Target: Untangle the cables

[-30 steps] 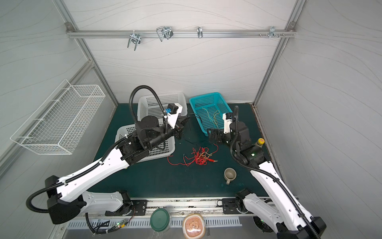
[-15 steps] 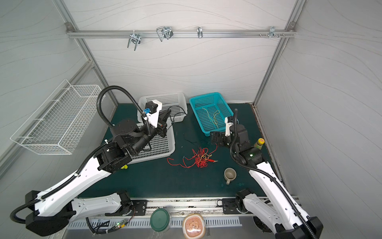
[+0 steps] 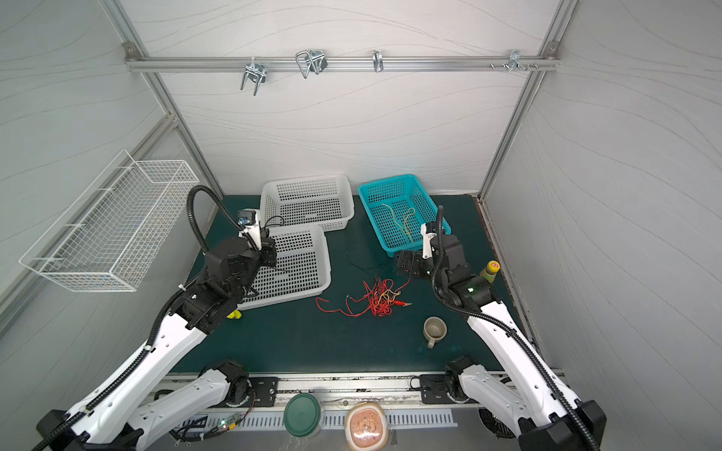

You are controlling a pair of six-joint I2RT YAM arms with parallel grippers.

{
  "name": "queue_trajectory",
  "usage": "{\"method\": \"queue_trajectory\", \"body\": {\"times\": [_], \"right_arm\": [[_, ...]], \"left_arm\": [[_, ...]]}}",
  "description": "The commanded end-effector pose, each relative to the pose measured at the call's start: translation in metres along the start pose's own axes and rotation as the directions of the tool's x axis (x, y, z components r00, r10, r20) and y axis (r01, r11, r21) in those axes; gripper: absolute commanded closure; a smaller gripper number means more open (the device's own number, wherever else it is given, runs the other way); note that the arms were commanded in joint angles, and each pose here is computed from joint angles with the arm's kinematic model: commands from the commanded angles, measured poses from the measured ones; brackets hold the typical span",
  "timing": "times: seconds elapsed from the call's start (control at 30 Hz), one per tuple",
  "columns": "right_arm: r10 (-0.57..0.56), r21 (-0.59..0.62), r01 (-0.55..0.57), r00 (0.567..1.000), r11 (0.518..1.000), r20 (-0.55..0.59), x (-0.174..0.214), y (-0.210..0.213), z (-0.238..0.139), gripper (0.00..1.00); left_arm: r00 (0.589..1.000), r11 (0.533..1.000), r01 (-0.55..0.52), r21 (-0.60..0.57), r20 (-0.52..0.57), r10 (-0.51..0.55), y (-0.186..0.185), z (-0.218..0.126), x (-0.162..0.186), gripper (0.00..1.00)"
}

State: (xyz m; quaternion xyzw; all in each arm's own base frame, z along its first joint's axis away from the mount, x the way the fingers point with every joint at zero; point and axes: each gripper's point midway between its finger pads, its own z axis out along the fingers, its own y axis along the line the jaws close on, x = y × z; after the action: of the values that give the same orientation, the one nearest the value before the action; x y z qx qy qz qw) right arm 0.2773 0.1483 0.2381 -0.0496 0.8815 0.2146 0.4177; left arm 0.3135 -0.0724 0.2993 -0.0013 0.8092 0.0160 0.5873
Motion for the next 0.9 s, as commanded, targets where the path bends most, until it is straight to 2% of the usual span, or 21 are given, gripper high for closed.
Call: {"method": "queue_trajectory", "body": {"times": [0.0, 0.1, 0.23, 0.43, 0.5, 0.6, 0.63, 0.73, 0.87], "right_arm": [[0.008, 0.018, -0.007, 0.998, 1.000, -0.062, 0.011, 0.000, 0.005, 0.01], [-0.004, 0.028, 0.007, 0.996, 1.000, -0.091, 0.018, 0.001, 0.011, 0.01], [-0.029, 0.040, 0.033, 0.993, 0.999, -0.110, 0.025, 0.004, 0.016, 0.01], [-0.057, 0.021, 0.061, 0.984, 0.998, -0.167, 0.041, 0.010, 0.025, 0.01], [-0.065, 0.016, 0.069, 0.980, 0.997, -0.187, 0.047, 0.011, 0.027, 0.01], [-0.068, 0.010, 0.071, 0.975, 0.997, -0.210, 0.055, 0.012, 0.032, 0.01], [-0.065, 0.007, 0.068, 0.975, 0.998, -0.214, 0.058, 0.012, 0.034, 0.01], [-0.062, -0.008, 0.062, 0.972, 0.998, -0.226, 0.064, 0.015, 0.039, 0.01], [-0.069, -0.031, 0.063, 0.967, 0.998, -0.246, 0.070, 0.020, 0.047, 0.01]], "left_arm": [[0.987, 0.988, 0.123, -0.099, -0.094, -0.132, 0.017, 0.011, 0.030, 1.00], [0.967, 0.979, 0.146, -0.140, -0.188, -0.171, 0.018, 0.022, 0.066, 1.00], [0.939, 0.974, 0.182, -0.135, -0.271, -0.213, 0.009, 0.033, 0.104, 1.00], [0.916, 0.970, 0.198, -0.144, -0.326, -0.235, 0.005, 0.036, 0.126, 1.00], [0.915, 0.972, 0.205, -0.119, -0.329, -0.233, 0.001, 0.036, 0.125, 0.90], [0.918, 0.978, 0.196, -0.063, -0.338, -0.206, -0.006, 0.033, 0.118, 0.60], [0.919, 0.979, 0.194, -0.054, -0.340, -0.201, -0.008, 0.031, 0.115, 0.54], [0.925, 0.983, 0.184, -0.030, -0.333, -0.183, -0.009, 0.026, 0.105, 0.45], [0.933, 0.974, 0.214, 0.080, -0.313, -0.179, -0.023, 0.014, 0.086, 0.41]]}}
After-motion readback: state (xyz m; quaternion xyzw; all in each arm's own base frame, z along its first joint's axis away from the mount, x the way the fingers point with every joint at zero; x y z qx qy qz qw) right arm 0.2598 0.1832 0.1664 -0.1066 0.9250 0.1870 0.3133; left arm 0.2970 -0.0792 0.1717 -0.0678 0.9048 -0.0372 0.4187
